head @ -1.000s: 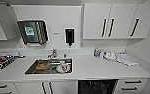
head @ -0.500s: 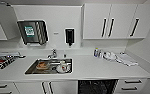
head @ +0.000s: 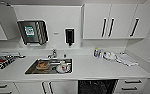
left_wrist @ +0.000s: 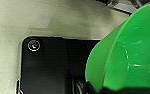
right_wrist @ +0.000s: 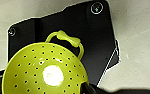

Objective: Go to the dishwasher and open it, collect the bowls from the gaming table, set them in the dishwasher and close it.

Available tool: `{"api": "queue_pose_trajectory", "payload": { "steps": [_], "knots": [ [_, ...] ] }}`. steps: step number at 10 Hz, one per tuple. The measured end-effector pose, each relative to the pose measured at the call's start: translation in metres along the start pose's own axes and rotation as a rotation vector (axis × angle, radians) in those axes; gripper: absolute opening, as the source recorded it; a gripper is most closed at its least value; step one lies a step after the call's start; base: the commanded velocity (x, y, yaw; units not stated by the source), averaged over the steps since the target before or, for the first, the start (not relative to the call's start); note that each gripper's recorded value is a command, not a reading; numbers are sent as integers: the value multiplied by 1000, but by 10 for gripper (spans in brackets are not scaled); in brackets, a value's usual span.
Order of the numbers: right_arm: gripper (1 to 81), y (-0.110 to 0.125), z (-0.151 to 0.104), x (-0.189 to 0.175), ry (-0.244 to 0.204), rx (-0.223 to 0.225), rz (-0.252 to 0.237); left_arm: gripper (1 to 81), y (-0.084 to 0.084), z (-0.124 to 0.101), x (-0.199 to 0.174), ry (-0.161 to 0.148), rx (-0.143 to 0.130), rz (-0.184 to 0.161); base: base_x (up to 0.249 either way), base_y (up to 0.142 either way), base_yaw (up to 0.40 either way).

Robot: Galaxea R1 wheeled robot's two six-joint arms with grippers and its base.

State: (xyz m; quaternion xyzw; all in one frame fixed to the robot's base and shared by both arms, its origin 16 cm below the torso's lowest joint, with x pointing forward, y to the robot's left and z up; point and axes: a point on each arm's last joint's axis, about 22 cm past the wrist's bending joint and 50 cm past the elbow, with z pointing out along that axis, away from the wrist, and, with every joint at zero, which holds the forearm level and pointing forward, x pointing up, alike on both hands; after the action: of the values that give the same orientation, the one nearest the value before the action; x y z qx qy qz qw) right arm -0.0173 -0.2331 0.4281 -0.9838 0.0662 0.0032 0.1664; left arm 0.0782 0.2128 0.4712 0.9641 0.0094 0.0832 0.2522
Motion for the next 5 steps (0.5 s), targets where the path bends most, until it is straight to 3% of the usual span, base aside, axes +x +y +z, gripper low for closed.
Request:
{"api": "queue_pose_trajectory", "payload": {
  "steps": [5],
  "knots": [
    [10,20,-23,28,20,24,-7,10,-9,-34,12,12,-35,2,0,0,0]
  ]
}}
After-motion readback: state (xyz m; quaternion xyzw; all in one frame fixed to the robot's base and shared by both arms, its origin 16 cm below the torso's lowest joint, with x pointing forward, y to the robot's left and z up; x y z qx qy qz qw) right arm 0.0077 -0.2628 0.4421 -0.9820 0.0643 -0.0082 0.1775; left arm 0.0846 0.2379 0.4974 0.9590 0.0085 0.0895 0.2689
